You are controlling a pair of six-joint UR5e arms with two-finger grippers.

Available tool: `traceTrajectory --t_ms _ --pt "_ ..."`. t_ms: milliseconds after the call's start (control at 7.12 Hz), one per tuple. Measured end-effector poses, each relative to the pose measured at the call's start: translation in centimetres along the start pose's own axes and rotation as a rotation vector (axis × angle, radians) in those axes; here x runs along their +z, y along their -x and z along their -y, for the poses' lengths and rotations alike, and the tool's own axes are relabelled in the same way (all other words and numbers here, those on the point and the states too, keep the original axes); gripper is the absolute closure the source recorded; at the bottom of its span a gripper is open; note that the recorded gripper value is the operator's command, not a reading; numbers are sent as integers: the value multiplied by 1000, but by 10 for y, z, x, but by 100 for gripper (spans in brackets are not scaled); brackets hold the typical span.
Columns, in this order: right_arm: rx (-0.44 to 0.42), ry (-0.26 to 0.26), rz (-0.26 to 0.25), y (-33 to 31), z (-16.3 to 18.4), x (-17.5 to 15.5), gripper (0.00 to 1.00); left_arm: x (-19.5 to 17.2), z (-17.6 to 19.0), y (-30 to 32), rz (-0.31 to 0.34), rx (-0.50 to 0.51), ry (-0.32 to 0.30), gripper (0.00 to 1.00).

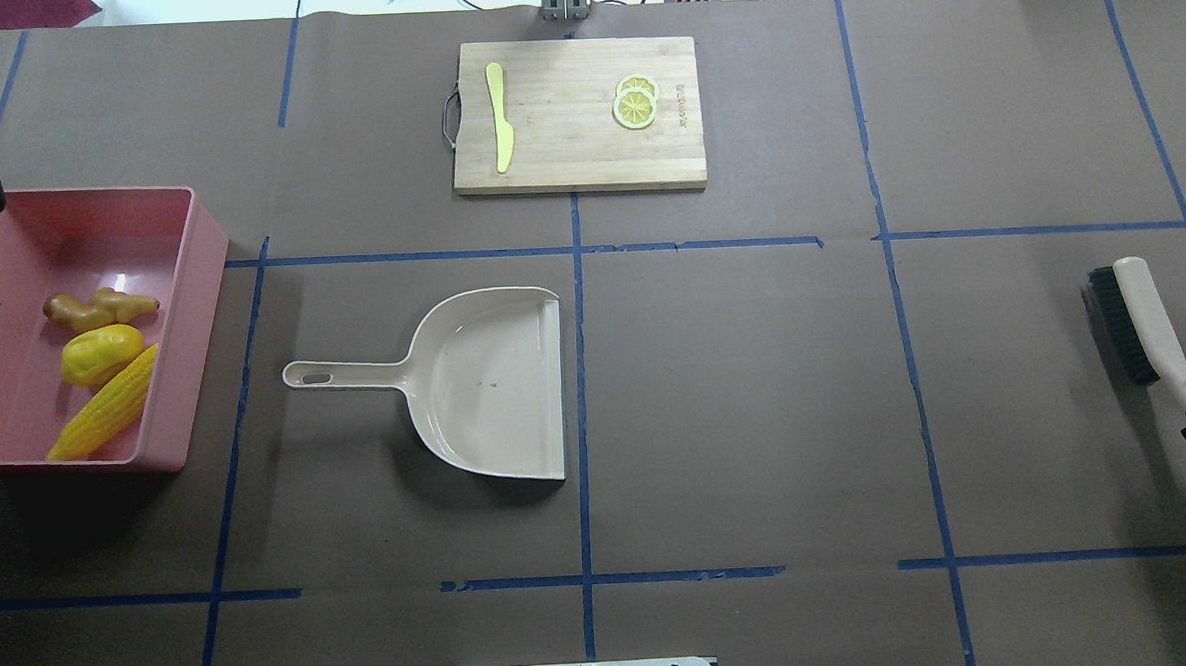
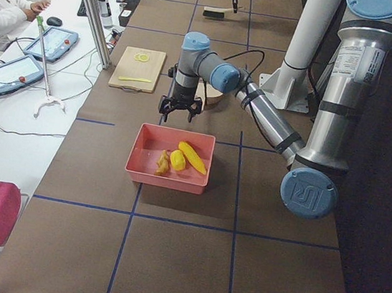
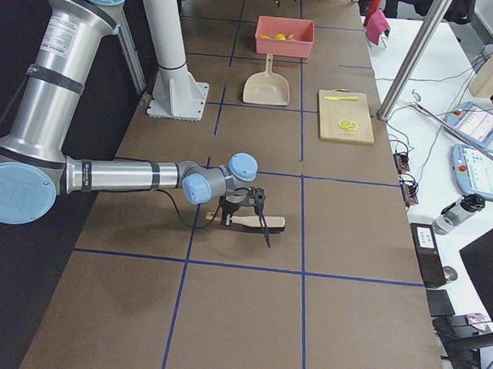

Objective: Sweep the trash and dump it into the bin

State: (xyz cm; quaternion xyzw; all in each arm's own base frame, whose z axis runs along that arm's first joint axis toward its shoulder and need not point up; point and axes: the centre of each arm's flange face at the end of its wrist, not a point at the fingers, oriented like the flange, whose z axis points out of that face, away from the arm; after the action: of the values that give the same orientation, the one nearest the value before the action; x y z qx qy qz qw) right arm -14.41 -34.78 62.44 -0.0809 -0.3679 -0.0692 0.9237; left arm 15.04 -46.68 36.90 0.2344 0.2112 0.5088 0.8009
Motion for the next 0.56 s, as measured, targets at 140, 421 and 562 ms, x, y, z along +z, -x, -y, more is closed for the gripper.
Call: traceTrajectory --t_ms 140,421,562 --pt "-3 6 0 1 0 2 57 0 0 0 0 1 1 1" --pt "-3 17 9 2 -1 4 0 0 -1 1 4 8 2 1" --pt "0 23 25 4 -3 3 0 -1 -3 3 10 7 2 1"
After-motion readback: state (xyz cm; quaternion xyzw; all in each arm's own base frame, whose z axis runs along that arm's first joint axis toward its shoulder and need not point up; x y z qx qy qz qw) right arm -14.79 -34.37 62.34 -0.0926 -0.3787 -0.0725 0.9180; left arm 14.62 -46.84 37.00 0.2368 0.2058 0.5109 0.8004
